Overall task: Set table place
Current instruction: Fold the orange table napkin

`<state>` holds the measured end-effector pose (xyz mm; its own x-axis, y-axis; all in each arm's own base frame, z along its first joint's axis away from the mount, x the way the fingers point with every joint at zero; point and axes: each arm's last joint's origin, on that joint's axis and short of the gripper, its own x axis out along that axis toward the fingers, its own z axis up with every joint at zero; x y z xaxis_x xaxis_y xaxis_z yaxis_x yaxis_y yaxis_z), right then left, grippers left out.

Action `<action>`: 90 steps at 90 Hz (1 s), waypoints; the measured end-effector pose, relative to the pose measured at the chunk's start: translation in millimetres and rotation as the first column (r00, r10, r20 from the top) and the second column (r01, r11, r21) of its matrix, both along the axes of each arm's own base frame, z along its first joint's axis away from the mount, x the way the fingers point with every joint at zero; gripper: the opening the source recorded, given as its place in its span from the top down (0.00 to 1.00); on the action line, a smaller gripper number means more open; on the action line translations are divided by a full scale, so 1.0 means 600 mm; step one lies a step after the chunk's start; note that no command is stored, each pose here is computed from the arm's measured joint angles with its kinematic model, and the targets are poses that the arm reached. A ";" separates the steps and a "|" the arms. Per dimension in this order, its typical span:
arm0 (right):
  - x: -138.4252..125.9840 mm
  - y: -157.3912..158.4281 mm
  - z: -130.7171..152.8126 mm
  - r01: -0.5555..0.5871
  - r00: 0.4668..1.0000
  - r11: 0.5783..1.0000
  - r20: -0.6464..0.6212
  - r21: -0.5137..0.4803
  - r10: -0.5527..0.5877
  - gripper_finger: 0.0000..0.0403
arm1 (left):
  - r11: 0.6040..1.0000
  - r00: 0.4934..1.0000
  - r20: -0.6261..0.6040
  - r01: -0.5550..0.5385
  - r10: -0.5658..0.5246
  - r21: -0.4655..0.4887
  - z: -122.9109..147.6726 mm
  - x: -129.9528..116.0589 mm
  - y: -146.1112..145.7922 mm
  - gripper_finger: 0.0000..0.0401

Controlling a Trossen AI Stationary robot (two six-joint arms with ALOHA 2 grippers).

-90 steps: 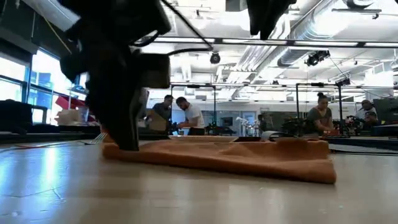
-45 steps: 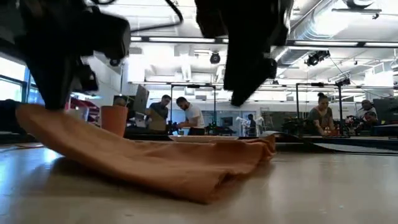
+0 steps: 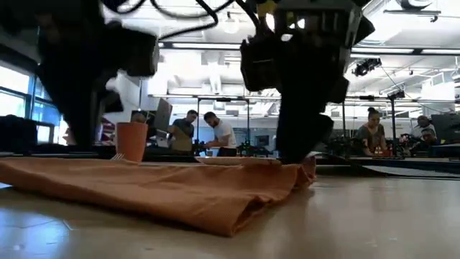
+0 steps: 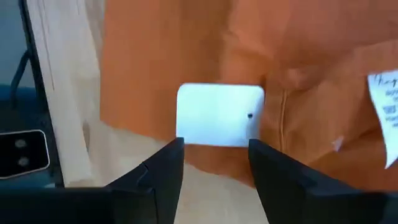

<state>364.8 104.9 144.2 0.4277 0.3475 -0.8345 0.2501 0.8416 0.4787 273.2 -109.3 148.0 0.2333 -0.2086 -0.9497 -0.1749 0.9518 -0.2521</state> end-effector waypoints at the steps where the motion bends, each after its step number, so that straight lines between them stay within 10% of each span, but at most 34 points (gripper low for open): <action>1: 0.000 -0.001 0.000 0.007 1.000 1.000 0.000 -0.005 -0.007 0.63 | 1.000 1.000 -0.005 0.002 -0.002 0.002 -0.003 0.000 0.000 0.98; 17: -0.012 -0.024 -0.011 0.198 0.973 0.967 -0.091 -0.159 -0.214 0.68 | 0.999 0.998 -0.052 0.022 -0.021 0.023 -0.037 0.009 -0.008 0.98; 39: -0.066 -0.067 0.028 0.472 0.798 0.785 -0.185 -0.401 -0.574 0.72 | 0.997 0.996 -0.039 0.082 -0.082 0.012 -0.048 0.006 -0.034 0.98; 72: -0.065 -0.020 0.110 0.323 0.946 0.899 0.088 -0.295 -0.311 0.73 | 0.985 0.999 0.044 0.007 -0.015 0.173 0.075 -0.018 -0.013 0.97; 90: -0.036 0.027 0.091 0.162 0.973 0.964 0.195 -0.211 -0.121 0.71 | 0.958 0.984 0.077 0.134 -0.158 0.252 0.075 -0.009 0.002 0.86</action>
<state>343.3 120.8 199.0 0.6078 0.0856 -0.7895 0.3022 0.8945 0.3296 267.9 -108.0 193.0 0.3097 -0.0115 -0.9508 -0.0157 0.9997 -0.0172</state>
